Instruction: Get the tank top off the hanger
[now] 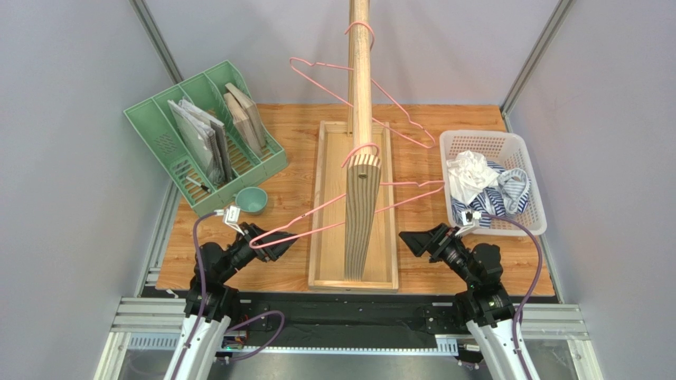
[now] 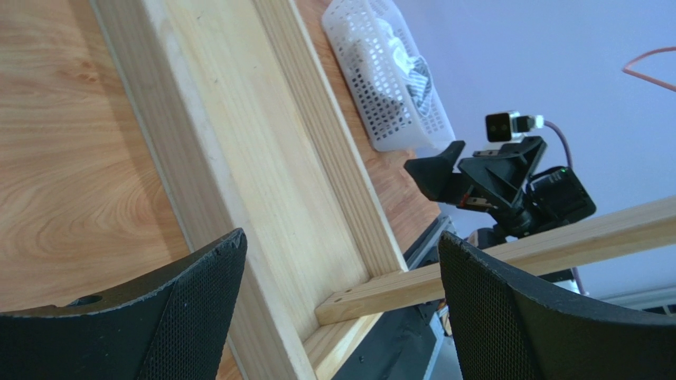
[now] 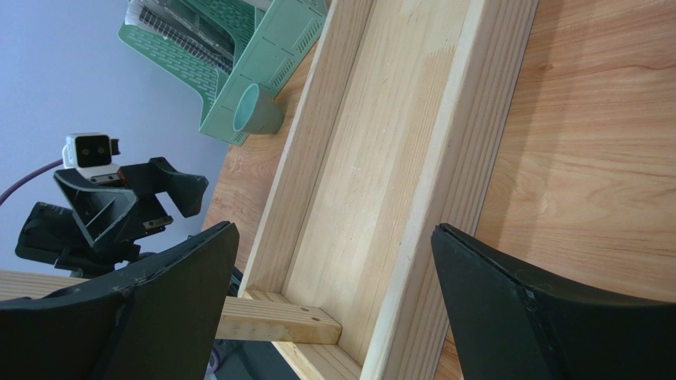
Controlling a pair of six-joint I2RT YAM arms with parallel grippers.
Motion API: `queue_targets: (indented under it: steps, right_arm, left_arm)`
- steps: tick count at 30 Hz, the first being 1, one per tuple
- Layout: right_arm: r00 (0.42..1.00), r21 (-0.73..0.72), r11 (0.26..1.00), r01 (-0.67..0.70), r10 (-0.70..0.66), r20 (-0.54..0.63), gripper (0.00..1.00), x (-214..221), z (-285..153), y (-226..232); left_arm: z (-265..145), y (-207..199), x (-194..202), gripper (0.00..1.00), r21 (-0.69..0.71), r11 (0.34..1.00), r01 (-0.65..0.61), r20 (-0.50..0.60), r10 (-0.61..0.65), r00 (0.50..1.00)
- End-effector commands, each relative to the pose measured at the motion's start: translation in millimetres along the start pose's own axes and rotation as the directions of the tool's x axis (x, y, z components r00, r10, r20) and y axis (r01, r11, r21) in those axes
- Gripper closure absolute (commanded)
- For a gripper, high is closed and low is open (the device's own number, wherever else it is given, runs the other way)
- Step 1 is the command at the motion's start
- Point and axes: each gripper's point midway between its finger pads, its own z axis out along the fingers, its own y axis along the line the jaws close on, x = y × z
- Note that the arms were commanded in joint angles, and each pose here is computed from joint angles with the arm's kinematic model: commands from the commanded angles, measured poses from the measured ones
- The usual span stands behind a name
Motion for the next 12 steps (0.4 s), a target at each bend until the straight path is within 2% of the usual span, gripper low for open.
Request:
queue_targets:
  steps: [1, 12]
  right_arm:
    - [0.999, 0.06, 0.998, -0.037, 0.036, 0.007, 0.0, 22.2, 10.2, -40.1]
    - [0.998, 0.116, 0.992, -0.058, 0.054, 0.038, 0.0, 19.4, 11.1, -50.7]
  left_arm:
    - [-1.1, -13.4, 1.3, 0.06, 0.135, 0.987, -0.085, 0.039, 0.081, 0.996]
    - [-3.5, 22.8, 20.9, 0.03, 0.0, 0.993, -0.114, -0.038, 0.114, 0.993]
